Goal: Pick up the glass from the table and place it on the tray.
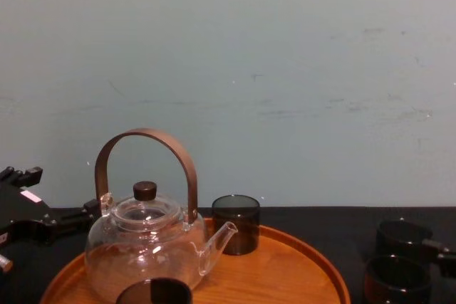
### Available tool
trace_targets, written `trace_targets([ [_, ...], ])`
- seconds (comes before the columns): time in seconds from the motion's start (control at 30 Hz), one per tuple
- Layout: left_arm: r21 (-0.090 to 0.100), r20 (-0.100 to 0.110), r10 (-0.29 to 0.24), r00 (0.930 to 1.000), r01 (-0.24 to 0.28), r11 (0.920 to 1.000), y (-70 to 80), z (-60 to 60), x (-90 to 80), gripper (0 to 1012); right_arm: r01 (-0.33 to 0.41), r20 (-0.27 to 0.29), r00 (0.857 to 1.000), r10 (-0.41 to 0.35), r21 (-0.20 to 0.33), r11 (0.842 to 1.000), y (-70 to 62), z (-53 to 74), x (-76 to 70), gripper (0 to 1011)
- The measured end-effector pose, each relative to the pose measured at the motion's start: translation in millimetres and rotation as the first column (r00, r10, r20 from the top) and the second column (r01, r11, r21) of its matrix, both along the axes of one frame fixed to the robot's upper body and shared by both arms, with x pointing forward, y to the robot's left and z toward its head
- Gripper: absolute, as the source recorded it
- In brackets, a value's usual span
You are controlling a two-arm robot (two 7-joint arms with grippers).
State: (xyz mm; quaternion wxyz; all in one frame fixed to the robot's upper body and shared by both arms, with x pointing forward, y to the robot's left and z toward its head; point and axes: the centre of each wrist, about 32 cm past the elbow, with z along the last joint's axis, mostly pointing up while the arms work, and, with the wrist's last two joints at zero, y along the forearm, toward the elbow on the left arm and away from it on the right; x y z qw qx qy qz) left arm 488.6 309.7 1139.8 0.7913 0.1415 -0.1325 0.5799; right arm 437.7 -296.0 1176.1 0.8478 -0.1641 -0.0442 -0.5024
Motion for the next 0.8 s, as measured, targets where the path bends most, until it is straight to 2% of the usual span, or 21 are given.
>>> trace_targets([
  [0.3,0.0,0.0,0.0,1.0,0.0,1.0,0.0,0.0,0.0,1001,-0.031,-0.026,0.999,0.031,0.006,1.0,5.1,-2.5,-7.3,1002],
  [0.8,0.0,0.0,0.0,1.0,0.0,1.0,0.0,0.0,0.0,1001,-0.041,-0.066,0.997,0.041,0.012,0.999,10.5,-14.3,-2.5,1002],
])
